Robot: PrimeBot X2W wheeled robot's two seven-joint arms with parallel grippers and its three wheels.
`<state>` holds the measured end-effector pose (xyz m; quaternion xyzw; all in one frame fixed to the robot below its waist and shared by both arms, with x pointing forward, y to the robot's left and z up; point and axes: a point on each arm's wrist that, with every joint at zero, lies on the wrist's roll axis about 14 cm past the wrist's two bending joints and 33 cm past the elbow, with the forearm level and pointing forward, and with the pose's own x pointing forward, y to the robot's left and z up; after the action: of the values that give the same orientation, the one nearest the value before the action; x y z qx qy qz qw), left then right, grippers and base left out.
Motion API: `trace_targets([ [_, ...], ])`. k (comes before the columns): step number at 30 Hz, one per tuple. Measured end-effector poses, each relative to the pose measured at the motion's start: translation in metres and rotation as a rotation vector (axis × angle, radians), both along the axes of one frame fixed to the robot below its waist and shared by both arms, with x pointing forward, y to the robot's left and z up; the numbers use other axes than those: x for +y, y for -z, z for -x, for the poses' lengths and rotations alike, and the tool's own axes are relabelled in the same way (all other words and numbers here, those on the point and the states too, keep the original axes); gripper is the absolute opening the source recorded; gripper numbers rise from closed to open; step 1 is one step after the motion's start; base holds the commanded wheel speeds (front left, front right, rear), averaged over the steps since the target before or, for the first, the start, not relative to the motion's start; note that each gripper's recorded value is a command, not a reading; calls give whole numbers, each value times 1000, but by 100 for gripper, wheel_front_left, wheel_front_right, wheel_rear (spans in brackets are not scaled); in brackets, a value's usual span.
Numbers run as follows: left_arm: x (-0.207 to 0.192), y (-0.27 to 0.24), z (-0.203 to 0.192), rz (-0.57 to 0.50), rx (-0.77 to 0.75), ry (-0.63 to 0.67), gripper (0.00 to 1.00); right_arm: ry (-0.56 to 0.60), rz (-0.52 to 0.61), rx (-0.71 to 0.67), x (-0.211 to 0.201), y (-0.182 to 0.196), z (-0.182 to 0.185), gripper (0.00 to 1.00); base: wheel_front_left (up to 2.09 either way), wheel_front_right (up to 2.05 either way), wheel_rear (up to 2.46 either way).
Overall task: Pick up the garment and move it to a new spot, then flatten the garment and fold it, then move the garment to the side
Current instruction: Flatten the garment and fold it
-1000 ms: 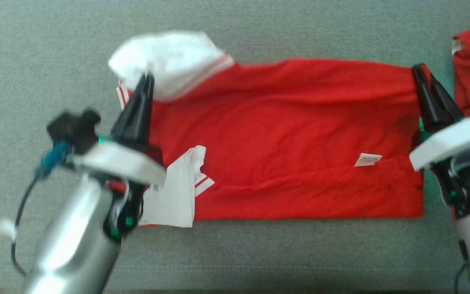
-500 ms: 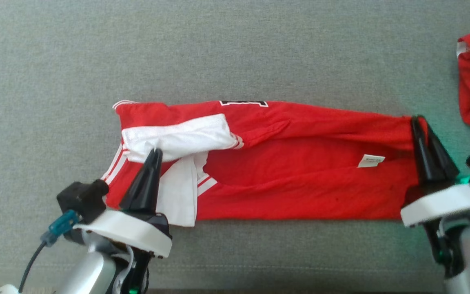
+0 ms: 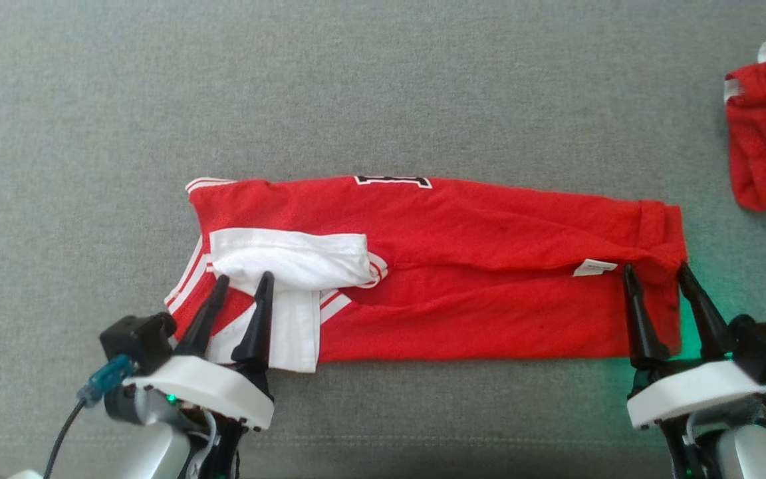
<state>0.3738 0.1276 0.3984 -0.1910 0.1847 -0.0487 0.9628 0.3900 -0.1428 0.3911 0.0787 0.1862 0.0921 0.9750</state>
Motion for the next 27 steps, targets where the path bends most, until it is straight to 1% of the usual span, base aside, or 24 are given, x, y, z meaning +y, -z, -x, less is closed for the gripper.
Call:
trace_targets([
  [2, 2, -4, -1, -11, -22, -10, 100, 5, -4, -18, 0, -5, 1, 100, 0, 0, 0],
  [8, 15, -33, -12, -63, -143, -58, 100, 8, -26, -146, 4, -43, -5, 100, 0, 0, 0],
  [9, 17, -39, -14, -72, -167, -67, 100, 9, -30, -165, 4, -50, -6, 100, 0, 0, 0],
  [10, 22, -55, -19, -91, -223, -86, 100, 10, -35, -201, 5, -62, -7, 100, 0, 0, 0],
  [13, 30, -86, -26, -120, -328, -119, 100, 11, -36, -250, 5, -78, -8, 100, 0, 0, 0],
  [16, 34, -105, -25, -156, -395, -126, 100, 13, -33, -291, 3, -93, -7, 100, 0, 0, 0],
  [22, 37, -105, -5, -208, -401, -115, 100, 13, -21, -331, 2, -109, 0, 100, 0, 0, 0],
  [27, 37, -97, 1, -222, -384, -100, 100, 13, -17, -314, 2, -105, 10, 100, 0, 0, 0],
])
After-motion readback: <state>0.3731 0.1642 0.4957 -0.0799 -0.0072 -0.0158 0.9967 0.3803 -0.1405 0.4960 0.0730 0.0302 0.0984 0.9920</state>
